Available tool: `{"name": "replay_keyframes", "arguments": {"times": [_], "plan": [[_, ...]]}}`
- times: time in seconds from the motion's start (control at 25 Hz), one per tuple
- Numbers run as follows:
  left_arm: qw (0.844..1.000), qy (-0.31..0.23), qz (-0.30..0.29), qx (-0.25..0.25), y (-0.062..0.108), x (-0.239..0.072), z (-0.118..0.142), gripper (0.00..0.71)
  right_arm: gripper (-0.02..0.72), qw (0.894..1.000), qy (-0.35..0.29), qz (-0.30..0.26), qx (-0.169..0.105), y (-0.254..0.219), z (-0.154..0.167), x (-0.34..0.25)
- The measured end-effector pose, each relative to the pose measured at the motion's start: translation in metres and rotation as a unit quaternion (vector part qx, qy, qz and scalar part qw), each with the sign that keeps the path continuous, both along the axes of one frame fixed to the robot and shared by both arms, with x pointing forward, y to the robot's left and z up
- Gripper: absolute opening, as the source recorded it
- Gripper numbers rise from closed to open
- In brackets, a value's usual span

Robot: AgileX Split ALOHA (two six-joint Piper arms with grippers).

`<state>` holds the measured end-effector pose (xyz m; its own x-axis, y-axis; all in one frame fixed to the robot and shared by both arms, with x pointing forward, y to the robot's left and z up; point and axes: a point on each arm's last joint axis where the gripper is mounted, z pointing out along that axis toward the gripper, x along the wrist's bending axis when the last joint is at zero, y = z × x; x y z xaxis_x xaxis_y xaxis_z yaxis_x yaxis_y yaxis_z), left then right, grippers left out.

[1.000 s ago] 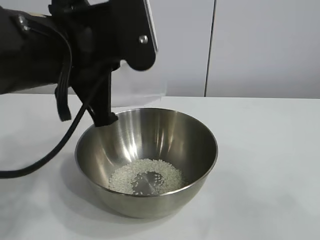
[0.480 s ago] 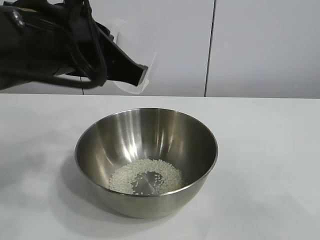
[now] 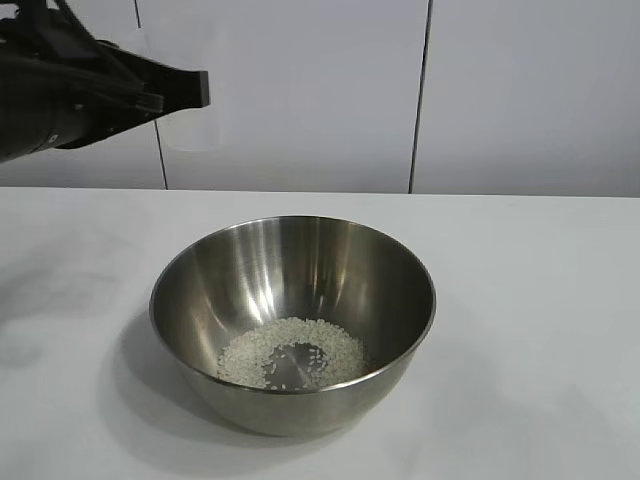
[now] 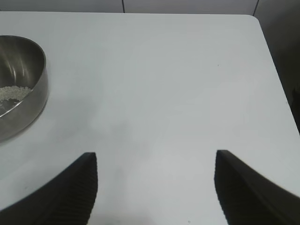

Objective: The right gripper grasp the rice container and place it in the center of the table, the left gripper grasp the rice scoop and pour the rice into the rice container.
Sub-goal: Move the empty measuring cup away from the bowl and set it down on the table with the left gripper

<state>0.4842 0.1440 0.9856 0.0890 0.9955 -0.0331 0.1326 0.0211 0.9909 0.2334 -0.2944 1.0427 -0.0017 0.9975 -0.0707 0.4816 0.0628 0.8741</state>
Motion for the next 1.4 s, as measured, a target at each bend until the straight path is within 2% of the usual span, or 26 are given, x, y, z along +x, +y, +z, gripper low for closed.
{"name": "replay_keyframes", "arguments": {"times": [0.2, 0.44, 0.52, 0.68, 0.84, 1.0, 1.08, 1.2, 1.4], "plan": [[0.998, -0.008, -0.054, -0.02, 0.033, 0.006, -0.016, 0.008, 0.487, 1.0, 0.0, 0.0, 0.0, 0.0, 0.0, 0.0], [0.993, 0.045, -0.097, -0.053, 0.088, 0.0, -0.042, 0.008, 0.487, 1.0, 0.0, 0.0, 0.0, 0.0, 0.0, 0.0], [0.991, 0.055, -0.119, -0.04, 0.1, -0.001, -0.046, 0.008, 0.487, 1.0, 0.0, 0.0, 0.0, 0.0, 0.0, 0.0], [0.987, 0.061, -0.152, 0.002, 0.114, -0.002, -0.049, 0.008, 0.487, 1.0, 0.0, 0.0, 0.0, 0.0, 0.0, 0.0], [0.984, 0.068, -0.159, 0.034, 0.118, -0.002, -0.053, 0.008, 0.487, 1.0, 0.0, 0.0, 0.0, 0.0, 0.0, 0.0], [0.979, 0.104, -0.169, 0.037, 0.117, 0.001, -0.079, 0.008, 0.487, 1.0, 0.0, 0.0, 0.0, 0.0, 0.0, 0.0], [0.98, 0.102, -0.171, 0.034, 0.116, 0.003, -0.091, 0.008, 0.487, 1.0, 0.0, 0.0, 0.0, 0.0, 0.0, 0.0], [0.984, 0.1, -0.148, 0.027, 0.12, 0.008, -0.106, 0.008, 0.487, 1.0, 0.0, 0.0, 0.0, 0.0, 0.0, 0.0], [0.98, 0.147, -0.127, 0.04, 0.124, 0.007, -0.135, 0.008, 0.487, 1.0, 0.0, 0.0, 0.0, 0.0, 0.0, 0.0]]}}
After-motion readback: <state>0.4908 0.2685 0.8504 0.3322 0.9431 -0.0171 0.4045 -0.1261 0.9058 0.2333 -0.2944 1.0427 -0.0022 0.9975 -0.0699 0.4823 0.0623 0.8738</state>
